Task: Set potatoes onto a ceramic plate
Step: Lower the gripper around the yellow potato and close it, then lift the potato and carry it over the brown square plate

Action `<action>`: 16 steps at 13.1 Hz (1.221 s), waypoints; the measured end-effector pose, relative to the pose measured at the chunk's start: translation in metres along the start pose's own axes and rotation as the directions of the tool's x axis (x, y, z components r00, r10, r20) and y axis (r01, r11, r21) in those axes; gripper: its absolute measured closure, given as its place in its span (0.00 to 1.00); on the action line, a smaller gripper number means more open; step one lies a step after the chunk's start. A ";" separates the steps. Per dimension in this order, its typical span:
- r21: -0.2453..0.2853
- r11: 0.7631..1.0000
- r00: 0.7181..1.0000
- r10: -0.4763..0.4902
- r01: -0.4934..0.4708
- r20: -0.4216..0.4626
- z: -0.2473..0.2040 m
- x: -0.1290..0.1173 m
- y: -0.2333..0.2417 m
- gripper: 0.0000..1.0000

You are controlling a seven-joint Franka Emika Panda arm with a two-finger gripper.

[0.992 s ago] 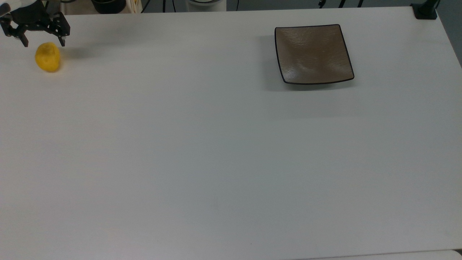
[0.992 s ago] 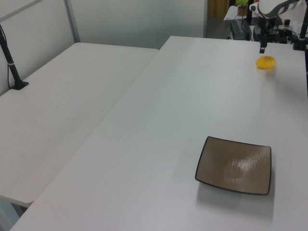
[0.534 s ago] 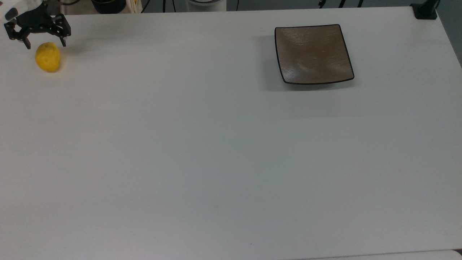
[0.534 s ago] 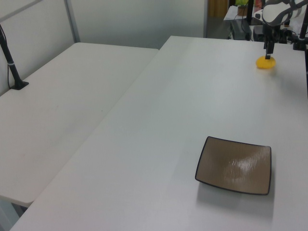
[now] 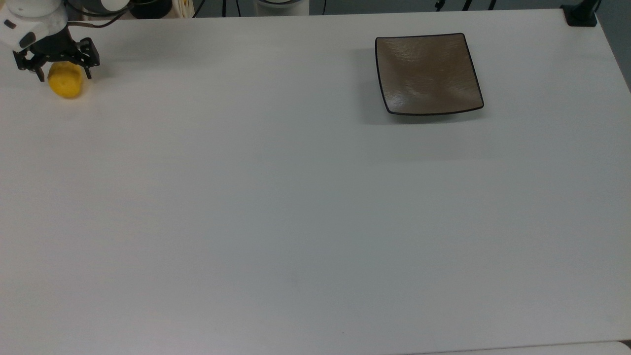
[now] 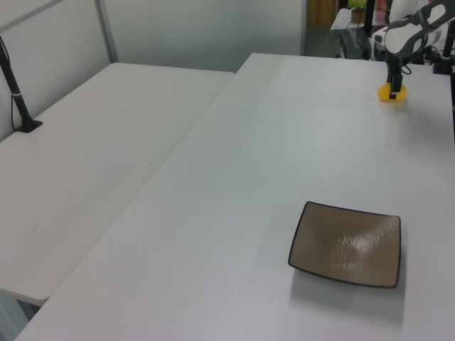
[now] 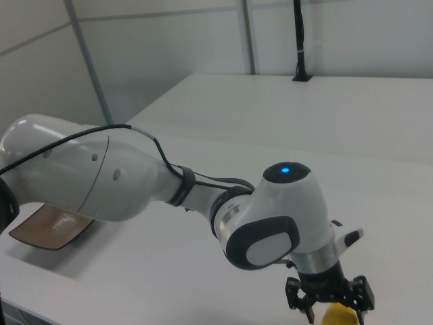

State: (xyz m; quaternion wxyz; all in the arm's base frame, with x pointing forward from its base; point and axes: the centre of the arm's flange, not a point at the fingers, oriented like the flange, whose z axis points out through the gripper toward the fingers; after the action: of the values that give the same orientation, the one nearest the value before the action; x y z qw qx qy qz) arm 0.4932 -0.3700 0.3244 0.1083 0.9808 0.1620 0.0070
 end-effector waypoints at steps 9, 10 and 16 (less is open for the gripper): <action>-0.004 0.998 0.998 -0.063 0.063 0.008 0.020 -0.004 -0.008 0.32; -0.004 0.998 0.998 -0.063 0.063 0.008 0.020 -0.004 -0.008 0.33; 0.031 0.997 0.997 -0.074 0.074 0.008 0.003 0.001 -0.014 0.33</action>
State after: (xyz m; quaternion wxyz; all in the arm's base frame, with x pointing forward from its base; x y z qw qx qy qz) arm 0.4901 -0.3569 0.3186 0.0940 0.9757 0.1979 -0.0042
